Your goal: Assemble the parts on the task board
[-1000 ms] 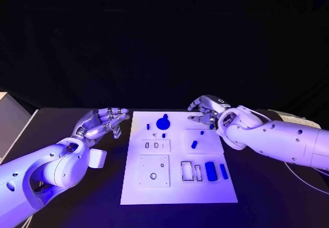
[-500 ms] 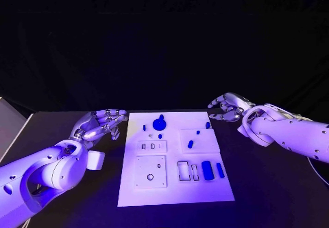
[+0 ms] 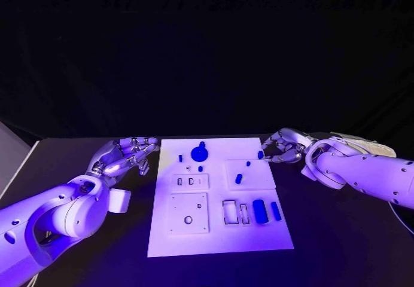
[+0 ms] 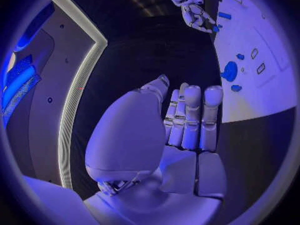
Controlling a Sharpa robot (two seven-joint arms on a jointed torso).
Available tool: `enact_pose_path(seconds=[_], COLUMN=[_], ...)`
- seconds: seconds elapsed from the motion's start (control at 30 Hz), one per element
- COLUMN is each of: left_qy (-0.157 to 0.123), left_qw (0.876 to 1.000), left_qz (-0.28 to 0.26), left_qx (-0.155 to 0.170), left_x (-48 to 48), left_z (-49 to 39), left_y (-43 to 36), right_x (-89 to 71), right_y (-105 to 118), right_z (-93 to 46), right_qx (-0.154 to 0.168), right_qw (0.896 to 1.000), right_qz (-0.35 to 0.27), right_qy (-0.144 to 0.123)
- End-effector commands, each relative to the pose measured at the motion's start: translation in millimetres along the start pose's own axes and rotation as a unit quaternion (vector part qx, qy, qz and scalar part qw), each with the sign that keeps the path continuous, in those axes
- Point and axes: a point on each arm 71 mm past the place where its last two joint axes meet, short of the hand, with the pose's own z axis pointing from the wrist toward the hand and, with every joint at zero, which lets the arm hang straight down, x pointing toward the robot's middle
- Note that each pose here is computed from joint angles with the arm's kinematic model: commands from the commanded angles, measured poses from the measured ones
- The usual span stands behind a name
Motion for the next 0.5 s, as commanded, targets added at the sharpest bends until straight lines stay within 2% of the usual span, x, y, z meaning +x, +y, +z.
enact_pose_path(seconds=[0.03,0.5], left_qy=[0.01,0.009], left_qw=[1.0,1.0], left_qz=[-0.004,-0.004], left_qx=[0.004,0.003], left_x=[2.5,1.3], left_z=[0.2,-0.2], left_y=[0.0,0.5], right_x=[7.2,9.8], right_y=[0.5,0.0], right_z=[-0.7,2.4], right_qx=[-0.002,0.009], right_qw=[0.999,1.0], right_qz=[-0.005,-0.01], right_qy=[0.034,0.025])
